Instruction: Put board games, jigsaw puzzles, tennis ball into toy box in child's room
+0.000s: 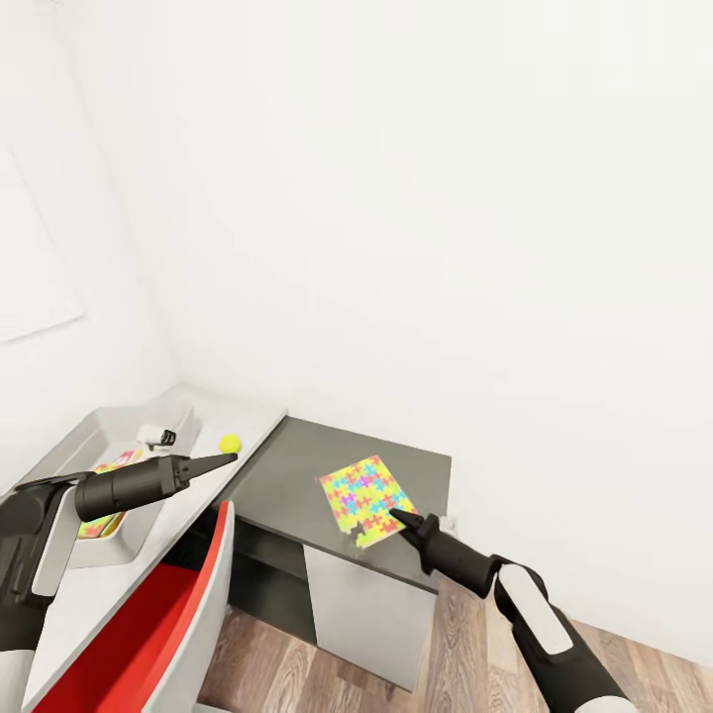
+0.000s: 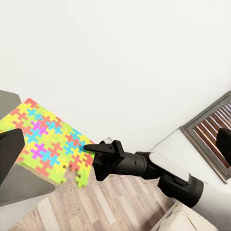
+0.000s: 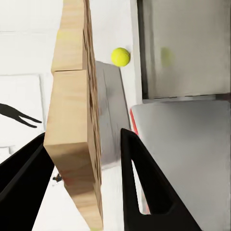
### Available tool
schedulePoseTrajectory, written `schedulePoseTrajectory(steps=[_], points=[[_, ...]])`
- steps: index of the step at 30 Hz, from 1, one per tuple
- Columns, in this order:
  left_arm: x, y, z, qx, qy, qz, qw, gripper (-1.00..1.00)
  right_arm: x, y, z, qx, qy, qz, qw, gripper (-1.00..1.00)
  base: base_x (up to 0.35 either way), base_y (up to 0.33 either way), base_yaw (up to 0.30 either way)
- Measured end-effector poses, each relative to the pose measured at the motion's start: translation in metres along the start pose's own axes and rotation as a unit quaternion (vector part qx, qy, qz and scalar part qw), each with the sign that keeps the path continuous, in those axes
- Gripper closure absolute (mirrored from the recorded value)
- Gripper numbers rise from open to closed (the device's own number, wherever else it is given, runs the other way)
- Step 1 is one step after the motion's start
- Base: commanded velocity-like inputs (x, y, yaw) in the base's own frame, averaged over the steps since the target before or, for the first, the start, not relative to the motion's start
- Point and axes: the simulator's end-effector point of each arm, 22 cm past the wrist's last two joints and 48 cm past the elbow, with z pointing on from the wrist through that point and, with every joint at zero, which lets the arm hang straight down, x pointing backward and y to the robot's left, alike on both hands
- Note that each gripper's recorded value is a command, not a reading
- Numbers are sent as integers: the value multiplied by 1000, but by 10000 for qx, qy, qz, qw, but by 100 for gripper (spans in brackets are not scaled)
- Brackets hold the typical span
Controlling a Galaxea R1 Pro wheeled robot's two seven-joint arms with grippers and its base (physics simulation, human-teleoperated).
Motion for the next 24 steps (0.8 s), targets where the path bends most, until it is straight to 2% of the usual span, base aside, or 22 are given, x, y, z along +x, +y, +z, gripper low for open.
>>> schedulePoseTrajectory(steps=[3, 10, 15, 19, 24], points=[[-1, -2, -1, -3, 0, 0, 10000, -100, -8, -3, -9, 128, -36, -82, 9999, 100, 0, 0, 0], [-4, -6, -4, -24, -22, -4, 10000, -100, -9, 1, -15, 114, -59, -69, 9999, 100, 0, 0, 0], [-13, -7, -14, -90, -181, 4, 9998, -100, -8, 5, -17, 95, -69, -66, 9999, 100, 0, 0, 0], [-17, -6, -25, -193, -155, 58, 9997, -100, -8, 7, -18, 95, -83, -69, 9999, 100, 0, 0, 0], [-20, -5, -33, -195, -157, 49, 9997, -100, -8, 18, -18, -137, -98, -108, 9998, 100, 0, 0, 0]])
